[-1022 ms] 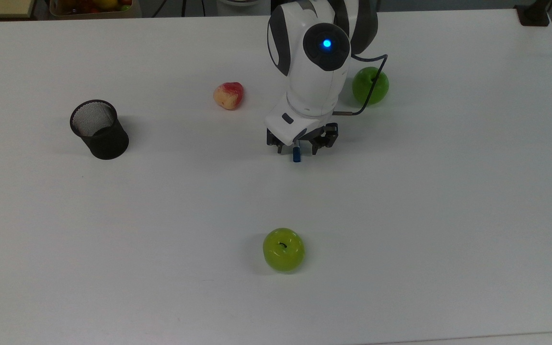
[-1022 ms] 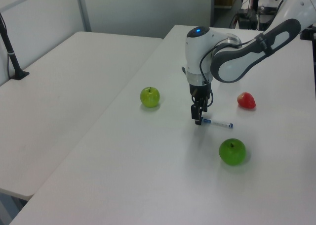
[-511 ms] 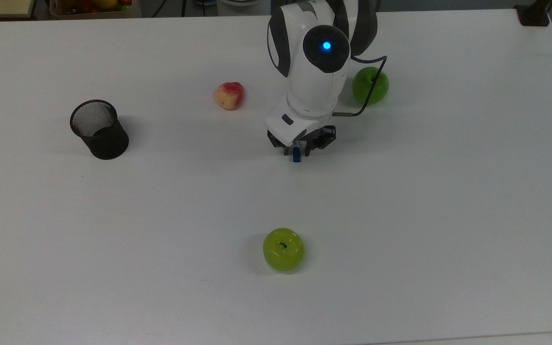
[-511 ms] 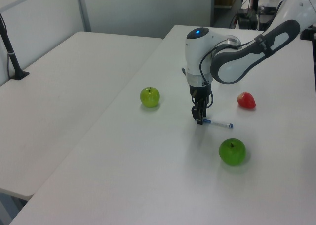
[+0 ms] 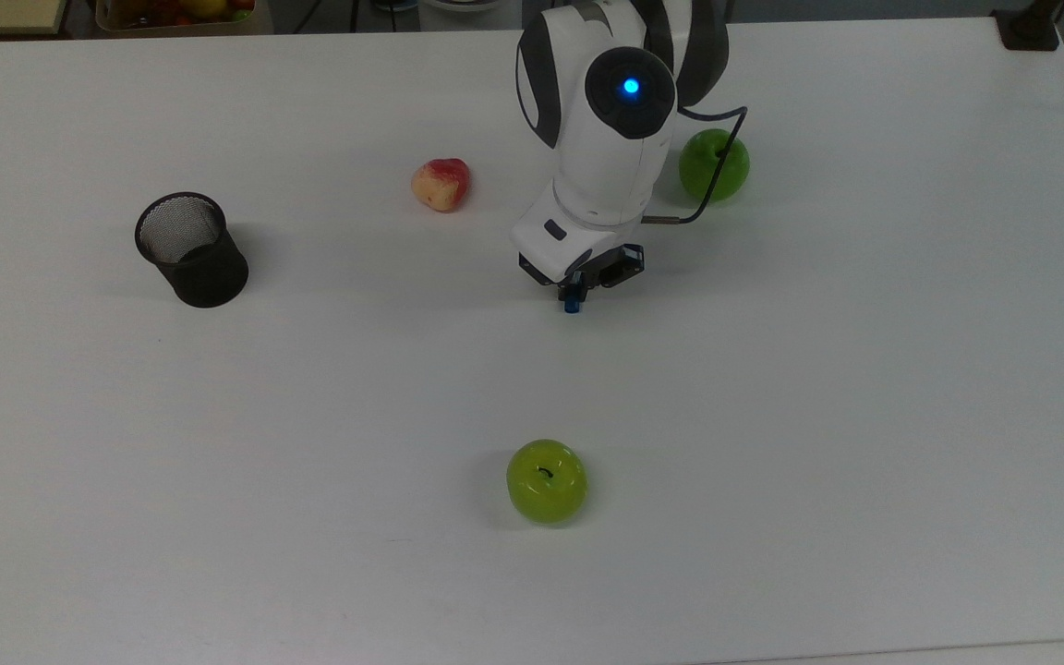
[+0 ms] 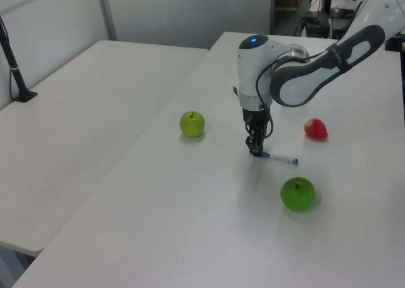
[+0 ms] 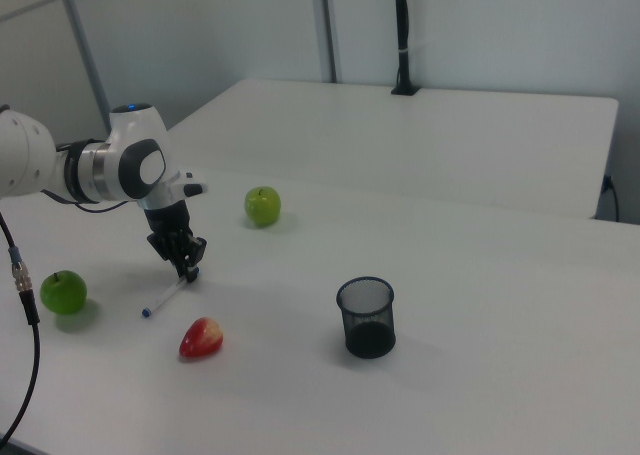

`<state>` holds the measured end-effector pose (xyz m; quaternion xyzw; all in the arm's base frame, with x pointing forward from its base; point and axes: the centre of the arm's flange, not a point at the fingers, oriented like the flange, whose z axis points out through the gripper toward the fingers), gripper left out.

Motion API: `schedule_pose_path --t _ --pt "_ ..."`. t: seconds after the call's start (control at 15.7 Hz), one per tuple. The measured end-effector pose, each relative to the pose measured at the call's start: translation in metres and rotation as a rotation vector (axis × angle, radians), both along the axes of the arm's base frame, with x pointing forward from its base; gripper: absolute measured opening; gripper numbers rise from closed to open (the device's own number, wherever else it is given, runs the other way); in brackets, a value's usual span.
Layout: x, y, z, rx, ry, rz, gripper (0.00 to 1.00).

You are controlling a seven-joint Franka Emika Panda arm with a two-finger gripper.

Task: Place marker
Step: 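Lift the marker and carry it toward the black mesh pen cup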

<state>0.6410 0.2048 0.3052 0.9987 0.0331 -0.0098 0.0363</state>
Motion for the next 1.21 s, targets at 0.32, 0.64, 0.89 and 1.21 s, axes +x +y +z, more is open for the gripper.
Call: schedule_pose_path --t 0.32,0.64,0.89,1.21 --pt "0.0 0.0 0.0 0.0 0.0 0.0 0.18" --pt "0.002 -0.001 0.007 0.001 -0.009 -0.004 0.18" --pt "0.004 -0.007 0.049 -0.011 0.005 -0.022 0.18" --pt "0.002 -0.03 0.13 -0.012 -0.016 -0.061 0.18"
